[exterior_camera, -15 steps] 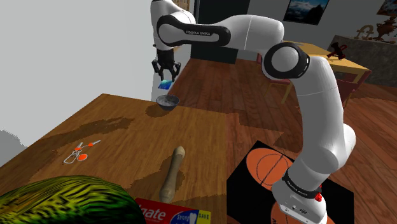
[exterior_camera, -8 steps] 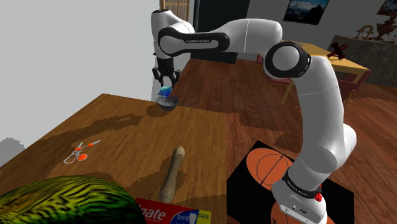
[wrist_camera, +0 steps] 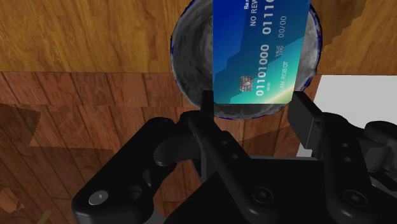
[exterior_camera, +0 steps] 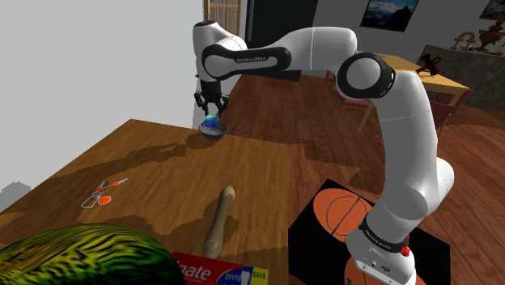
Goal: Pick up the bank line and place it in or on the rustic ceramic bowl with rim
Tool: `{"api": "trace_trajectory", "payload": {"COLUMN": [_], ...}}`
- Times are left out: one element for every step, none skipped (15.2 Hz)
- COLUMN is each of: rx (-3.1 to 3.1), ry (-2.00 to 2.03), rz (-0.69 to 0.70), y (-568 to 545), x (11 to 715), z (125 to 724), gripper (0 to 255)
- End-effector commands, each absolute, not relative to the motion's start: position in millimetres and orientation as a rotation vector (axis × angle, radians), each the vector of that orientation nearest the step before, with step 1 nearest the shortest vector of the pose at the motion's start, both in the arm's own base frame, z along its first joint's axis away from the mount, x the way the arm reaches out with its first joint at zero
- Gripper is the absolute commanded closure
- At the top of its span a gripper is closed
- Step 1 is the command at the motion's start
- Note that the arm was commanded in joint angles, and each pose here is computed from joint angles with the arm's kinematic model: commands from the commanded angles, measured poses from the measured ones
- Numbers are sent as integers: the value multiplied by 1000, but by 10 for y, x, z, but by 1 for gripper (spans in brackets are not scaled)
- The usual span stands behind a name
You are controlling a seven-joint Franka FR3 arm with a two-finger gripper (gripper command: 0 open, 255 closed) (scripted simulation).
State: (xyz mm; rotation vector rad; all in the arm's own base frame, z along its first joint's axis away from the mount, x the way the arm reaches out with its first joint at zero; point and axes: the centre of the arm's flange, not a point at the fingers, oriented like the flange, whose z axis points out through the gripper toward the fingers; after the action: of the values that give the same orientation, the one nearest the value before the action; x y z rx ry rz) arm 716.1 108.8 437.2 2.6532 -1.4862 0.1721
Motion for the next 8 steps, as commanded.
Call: {"api": "trace_trajectory", "payload": {"rx": [2653, 2653, 2653, 2653, 2653, 2653, 2653, 2653], "ry": [-1486, -1486, -1486, -1486, -1486, -1486, -1486, -1486], "rz": [172, 172, 172, 172, 172, 172, 172, 172], "y": [1089, 1089, 1089, 1089, 1089, 1089, 1089, 1089], "x": [7162, 7162, 7162, 7162, 7162, 7162, 7162, 7162], "z": [4370, 4370, 4370, 4370, 4370, 4370, 4370, 4370], "gripper": [255, 255, 255, 0, 0, 0, 0, 0]}}
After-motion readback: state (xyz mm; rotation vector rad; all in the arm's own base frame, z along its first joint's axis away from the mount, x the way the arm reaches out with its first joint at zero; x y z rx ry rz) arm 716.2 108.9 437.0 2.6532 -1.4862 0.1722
